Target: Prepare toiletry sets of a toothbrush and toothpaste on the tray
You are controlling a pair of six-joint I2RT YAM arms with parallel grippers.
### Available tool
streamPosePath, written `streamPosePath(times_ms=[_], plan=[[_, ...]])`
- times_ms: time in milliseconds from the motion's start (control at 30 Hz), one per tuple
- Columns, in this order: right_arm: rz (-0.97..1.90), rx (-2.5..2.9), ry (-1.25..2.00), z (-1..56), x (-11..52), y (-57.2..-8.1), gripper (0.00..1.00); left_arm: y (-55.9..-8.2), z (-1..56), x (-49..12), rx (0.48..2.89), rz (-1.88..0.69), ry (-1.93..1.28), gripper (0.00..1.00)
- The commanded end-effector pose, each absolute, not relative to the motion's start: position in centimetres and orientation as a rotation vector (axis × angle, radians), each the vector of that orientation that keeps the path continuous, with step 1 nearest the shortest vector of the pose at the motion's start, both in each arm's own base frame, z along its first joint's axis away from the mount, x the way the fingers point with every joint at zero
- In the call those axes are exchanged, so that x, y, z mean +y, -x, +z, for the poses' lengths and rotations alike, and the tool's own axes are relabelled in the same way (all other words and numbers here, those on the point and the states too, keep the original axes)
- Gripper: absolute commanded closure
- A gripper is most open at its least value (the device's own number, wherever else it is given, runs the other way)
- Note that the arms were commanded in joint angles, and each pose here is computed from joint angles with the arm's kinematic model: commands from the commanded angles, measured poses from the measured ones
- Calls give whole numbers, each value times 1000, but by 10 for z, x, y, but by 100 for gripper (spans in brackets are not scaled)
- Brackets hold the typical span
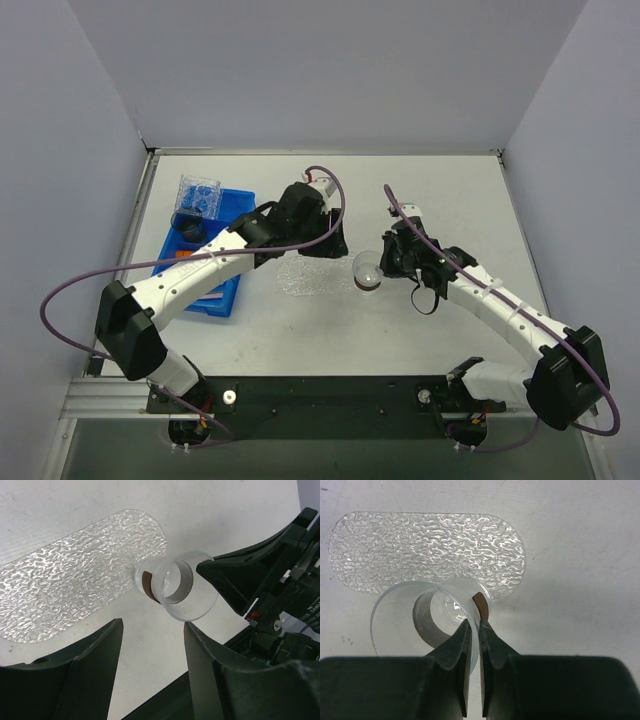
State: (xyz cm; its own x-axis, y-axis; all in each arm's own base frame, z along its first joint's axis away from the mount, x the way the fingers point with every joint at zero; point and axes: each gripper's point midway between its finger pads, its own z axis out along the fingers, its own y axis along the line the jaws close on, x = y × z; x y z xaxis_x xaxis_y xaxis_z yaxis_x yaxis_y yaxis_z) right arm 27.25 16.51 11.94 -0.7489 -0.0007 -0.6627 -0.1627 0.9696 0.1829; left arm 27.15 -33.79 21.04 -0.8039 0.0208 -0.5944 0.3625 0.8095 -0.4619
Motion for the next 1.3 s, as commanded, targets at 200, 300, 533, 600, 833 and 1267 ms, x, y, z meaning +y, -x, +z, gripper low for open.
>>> streamPosePath(times_ms=[200,300,533,600,833,1267], plan=[[325,2214,37,150,168,-306,100,-305,242,-269,2181,-651,-12,36],[314,2214,35,148,168,-312,100,-306,240,-250,2167,-637,42,36],[263,2223,45,140,162,-316,100,-300,229,-222,2168,-598,108,36],[248,2231,38,137,159,-317,100,-298,226,-218,2171,-599,118,35],[240,2238,40,129,158,-320,100,-296,227,-215,2169,-604,123,35],[253,2218,59,120,156,-323,100,-296,229,-216,2165,-619,129,35]])
